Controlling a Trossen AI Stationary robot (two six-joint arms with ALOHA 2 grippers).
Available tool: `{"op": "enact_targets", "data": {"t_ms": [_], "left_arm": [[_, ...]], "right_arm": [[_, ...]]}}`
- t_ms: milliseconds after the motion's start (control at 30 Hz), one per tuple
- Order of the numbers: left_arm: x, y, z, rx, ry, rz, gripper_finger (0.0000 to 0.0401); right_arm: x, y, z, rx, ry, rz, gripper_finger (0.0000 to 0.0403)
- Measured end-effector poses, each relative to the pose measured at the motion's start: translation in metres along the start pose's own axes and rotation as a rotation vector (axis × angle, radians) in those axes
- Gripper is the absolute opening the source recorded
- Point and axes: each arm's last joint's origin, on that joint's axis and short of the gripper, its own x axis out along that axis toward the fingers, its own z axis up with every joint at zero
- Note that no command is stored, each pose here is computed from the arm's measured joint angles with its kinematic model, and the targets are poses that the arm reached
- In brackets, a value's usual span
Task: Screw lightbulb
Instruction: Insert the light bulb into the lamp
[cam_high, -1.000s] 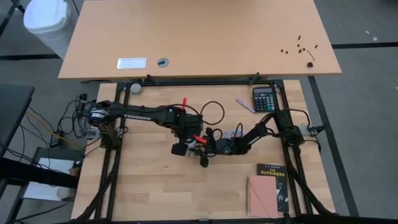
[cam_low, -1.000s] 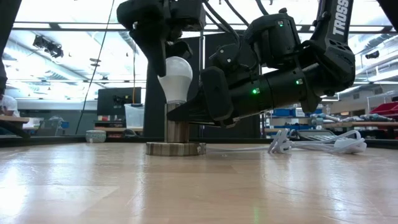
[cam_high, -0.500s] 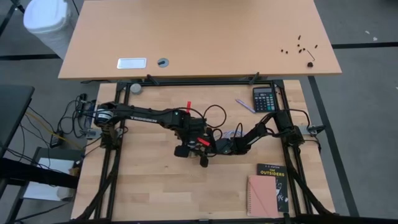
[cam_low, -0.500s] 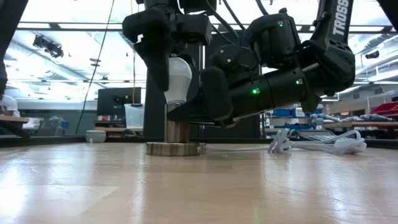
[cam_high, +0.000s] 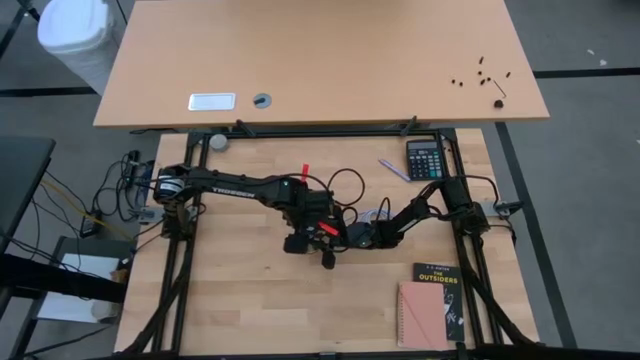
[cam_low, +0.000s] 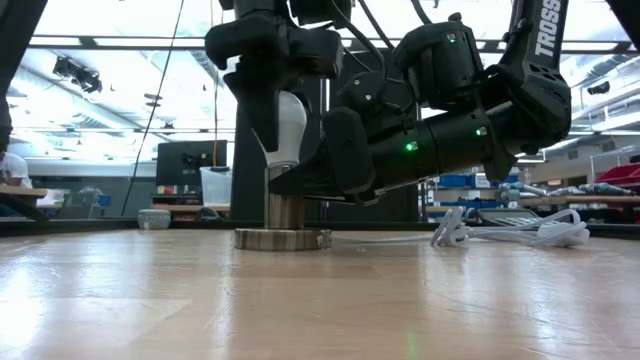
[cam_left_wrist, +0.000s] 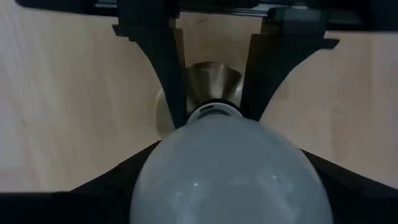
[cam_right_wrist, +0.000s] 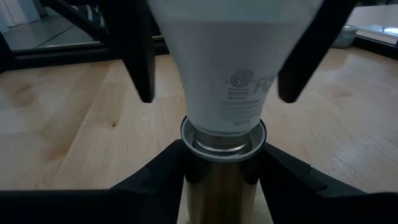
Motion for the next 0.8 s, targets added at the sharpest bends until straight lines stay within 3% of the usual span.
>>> {"op": "enact_targets", "data": {"t_ms": [333,800], "left_arm": [[0.0,-0.0008,0.0002,-0.169,-0.001,-0.029,0.0289],[0.0,0.0,0.0004,-0.142,-0.004,-0.001,0.0253]], "right_arm": [[0.0,-0.0001,0.0001,0.0,-0.001,0.0,0.0186],[-0.0001,0.0,0.0,0.0,-0.001,0.0,0.0186]]}}
